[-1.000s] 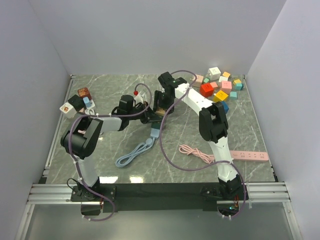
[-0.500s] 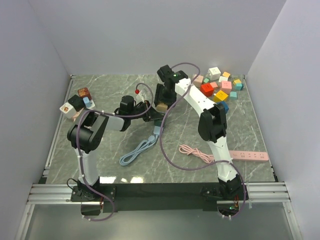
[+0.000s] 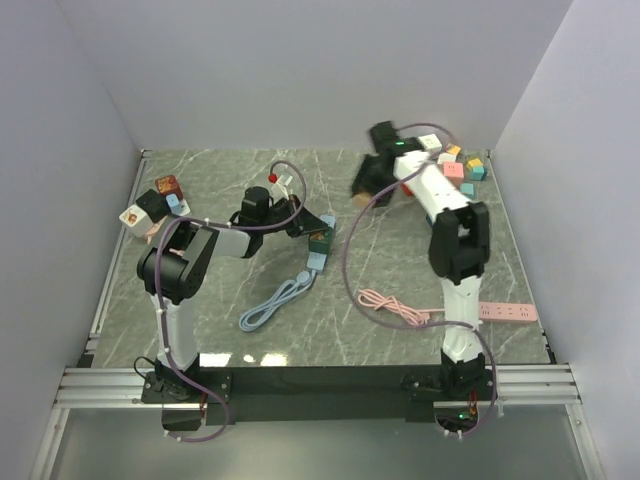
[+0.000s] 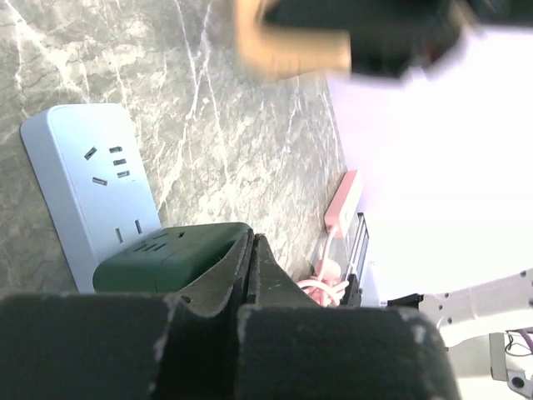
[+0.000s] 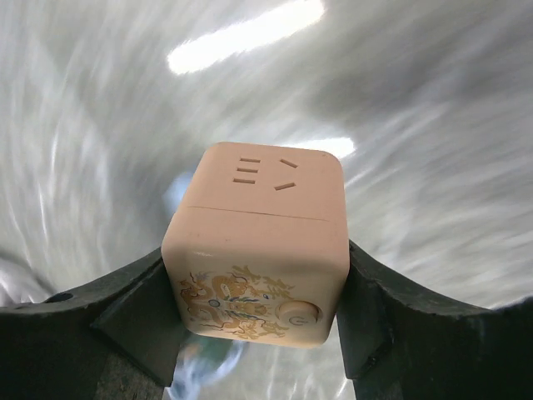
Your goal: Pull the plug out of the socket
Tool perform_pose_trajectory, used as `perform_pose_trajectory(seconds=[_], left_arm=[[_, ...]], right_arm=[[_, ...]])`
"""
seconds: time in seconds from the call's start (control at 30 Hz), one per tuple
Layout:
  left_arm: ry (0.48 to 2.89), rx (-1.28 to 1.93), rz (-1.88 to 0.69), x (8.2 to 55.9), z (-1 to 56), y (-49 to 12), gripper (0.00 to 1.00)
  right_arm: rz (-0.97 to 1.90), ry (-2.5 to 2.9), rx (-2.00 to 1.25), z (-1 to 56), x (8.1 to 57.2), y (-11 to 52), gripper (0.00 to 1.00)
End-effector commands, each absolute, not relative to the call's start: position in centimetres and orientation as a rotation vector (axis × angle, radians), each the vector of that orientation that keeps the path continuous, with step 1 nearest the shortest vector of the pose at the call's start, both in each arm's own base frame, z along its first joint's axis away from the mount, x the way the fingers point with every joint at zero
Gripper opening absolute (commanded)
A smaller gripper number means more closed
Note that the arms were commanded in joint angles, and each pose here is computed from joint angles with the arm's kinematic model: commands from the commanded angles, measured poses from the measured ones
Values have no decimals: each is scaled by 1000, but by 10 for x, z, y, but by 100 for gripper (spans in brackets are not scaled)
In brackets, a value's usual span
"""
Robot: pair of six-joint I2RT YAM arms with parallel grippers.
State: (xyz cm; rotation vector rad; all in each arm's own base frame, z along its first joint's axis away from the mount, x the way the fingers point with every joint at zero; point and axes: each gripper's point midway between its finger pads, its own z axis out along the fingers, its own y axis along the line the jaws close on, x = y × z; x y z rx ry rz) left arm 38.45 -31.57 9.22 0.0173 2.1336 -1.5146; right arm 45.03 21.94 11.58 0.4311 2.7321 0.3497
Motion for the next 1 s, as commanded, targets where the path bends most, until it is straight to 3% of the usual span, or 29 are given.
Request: perform_pose_trajectory(seconds=[0.0,0.17,0.2,0.37,0.43,0.63,0.87,0.97], left_arm=[[2657,-226,-1175,325,-40,-270,1],[2560,-183,-1223,347,4,-281,1],[2541,-170,-1235,351,14,-283,1],[2457,-143,-1265,369,56,-292,1],[2425,-132,-1271,373,72,-293,1],[2400,-122,-1266,372,92,-291,1],[2407,-157,-1247,364,88,-285,1],[2399,-175,-1252,361,89,-283,1]], right_arm=[[445,2480,653,158,505,140,0],[540,2413,711,159,560,104,0],[551,2457,763,131,567,95,0],[654,2381,848,118,595,76,18],[735,2294,916,123,604,60,34],[923,2088,1017,143,624,34,45],[990,1887,1127,171,632,-7,44],[965,1944,1148,163,638,-12,56]])
